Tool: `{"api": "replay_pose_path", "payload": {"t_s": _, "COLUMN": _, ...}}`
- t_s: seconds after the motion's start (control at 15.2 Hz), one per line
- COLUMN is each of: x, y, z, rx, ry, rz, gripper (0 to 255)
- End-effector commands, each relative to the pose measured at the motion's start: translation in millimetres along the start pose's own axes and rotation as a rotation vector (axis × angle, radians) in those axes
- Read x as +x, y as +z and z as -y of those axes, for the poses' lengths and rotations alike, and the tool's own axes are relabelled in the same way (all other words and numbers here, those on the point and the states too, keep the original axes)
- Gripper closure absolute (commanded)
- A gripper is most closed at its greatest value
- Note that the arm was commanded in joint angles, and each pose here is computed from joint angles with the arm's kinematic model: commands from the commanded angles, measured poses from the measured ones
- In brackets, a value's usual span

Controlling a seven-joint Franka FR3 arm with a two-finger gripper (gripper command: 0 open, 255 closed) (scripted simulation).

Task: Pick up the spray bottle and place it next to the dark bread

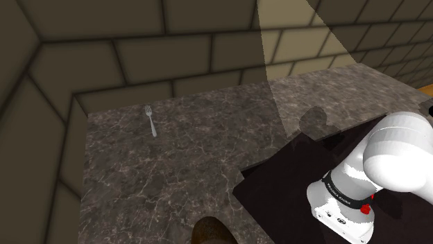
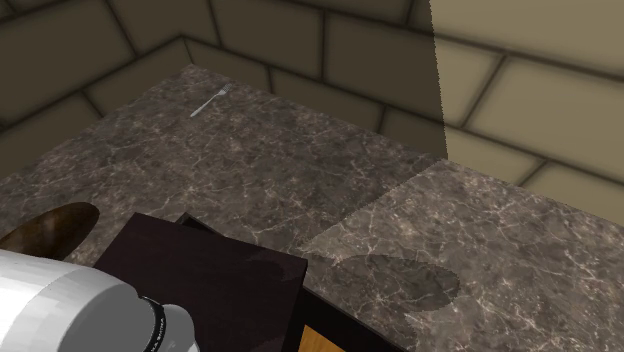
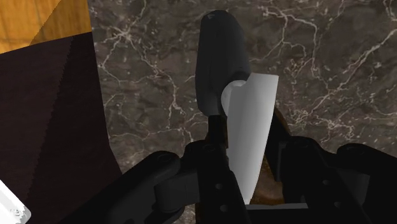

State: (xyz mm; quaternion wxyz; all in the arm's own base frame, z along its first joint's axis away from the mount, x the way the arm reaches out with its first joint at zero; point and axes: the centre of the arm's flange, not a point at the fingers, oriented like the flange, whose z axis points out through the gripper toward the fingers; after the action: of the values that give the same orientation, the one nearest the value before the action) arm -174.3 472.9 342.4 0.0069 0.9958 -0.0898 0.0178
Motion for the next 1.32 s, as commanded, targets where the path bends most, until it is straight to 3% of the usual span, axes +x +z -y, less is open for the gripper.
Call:
{"api": "replay_pose_path", "payload": {"t_s": 0.0, "x": 0.0, "y": 0.0, "z": 0.0, "rx": 0.0, "ry": 0.0, "rz": 0.0, "gripper": 255}}
{"api": "replay_pose_path", "payload": {"t_s": 0.07, "x": 0.0, "y": 0.0, "z": 0.0, "rx": 0.0, "ry": 0.0, "rz": 0.0, "gripper": 255}}
{"api": "replay_pose_path", "payload": {"t_s": 0.13, "x": 0.0, "y": 0.0, "z": 0.0, "rx": 0.0, "ry": 0.0, "rz": 0.0, "gripper": 0}}
{"api": "replay_pose_path", "payload": {"t_s": 0.46, "x": 0.0, "y": 0.0, "z": 0.0, "rx": 0.0, "ry": 0.0, "rz": 0.0, "gripper": 0}}
{"api": "replay_pose_path", "payload": {"t_s": 0.73, "x": 0.0, "y": -50.0, "z": 0.0, "rx": 0.0, "ry": 0.0, "rz": 0.0, "gripper": 0}}
{"api": "replay_pose_path", "payload": {"t_s": 1.25, "x": 0.0, "y": -49.9, "z": 0.0, "rx": 0.0, "ry": 0.0, "rz": 0.0, "gripper": 0}}
